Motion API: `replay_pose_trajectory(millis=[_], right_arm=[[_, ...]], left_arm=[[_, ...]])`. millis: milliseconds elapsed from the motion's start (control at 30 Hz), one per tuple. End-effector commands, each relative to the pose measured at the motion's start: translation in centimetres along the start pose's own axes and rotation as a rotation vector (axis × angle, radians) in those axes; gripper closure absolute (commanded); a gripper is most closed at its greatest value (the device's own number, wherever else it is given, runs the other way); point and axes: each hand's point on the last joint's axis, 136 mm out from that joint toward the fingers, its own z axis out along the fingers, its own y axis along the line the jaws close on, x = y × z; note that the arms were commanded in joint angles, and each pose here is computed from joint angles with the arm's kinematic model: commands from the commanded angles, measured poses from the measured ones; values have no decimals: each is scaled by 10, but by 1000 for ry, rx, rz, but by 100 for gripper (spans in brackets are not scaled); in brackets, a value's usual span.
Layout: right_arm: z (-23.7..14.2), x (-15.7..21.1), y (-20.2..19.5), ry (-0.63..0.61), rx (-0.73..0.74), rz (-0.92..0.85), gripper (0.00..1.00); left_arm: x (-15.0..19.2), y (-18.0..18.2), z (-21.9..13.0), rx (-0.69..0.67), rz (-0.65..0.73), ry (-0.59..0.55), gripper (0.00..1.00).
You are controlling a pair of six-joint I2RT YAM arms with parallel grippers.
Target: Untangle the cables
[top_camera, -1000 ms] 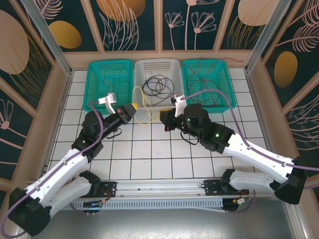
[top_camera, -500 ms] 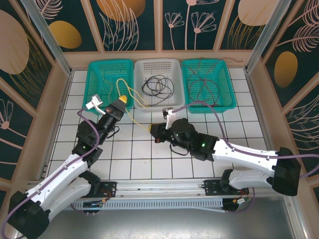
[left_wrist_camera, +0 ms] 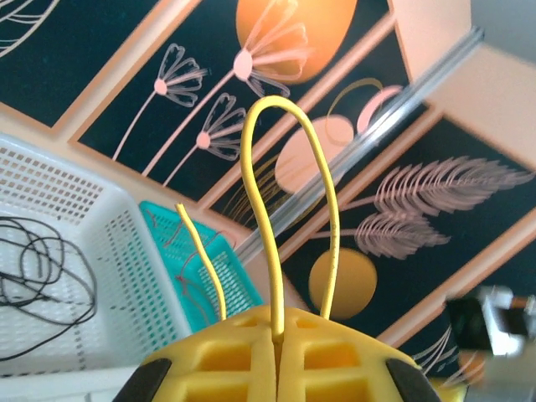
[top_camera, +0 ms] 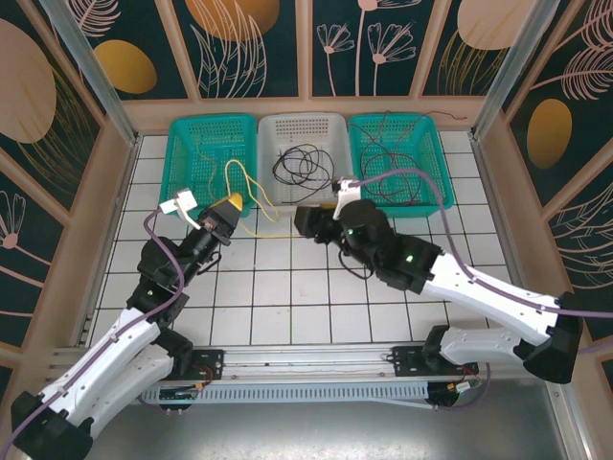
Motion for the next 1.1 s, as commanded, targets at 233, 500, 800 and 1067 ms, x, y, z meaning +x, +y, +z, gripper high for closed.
replay_pose_trajectory(millis=[233,500,800,1067], right_arm=[[18,-39,23,215,-226,-41,33],[39,-18,54,301,-346,-59,41],[48,-7,60,331,-395,-27,54],[48,-13,44,291,-323,-16,91]], left_arm=[[22,-53,-13,235,231,204,100],[21,-71,-9,315,248,231,100],[22,-75,-10,333,243,238,100],[19,-68,-9,286,261,225,100]])
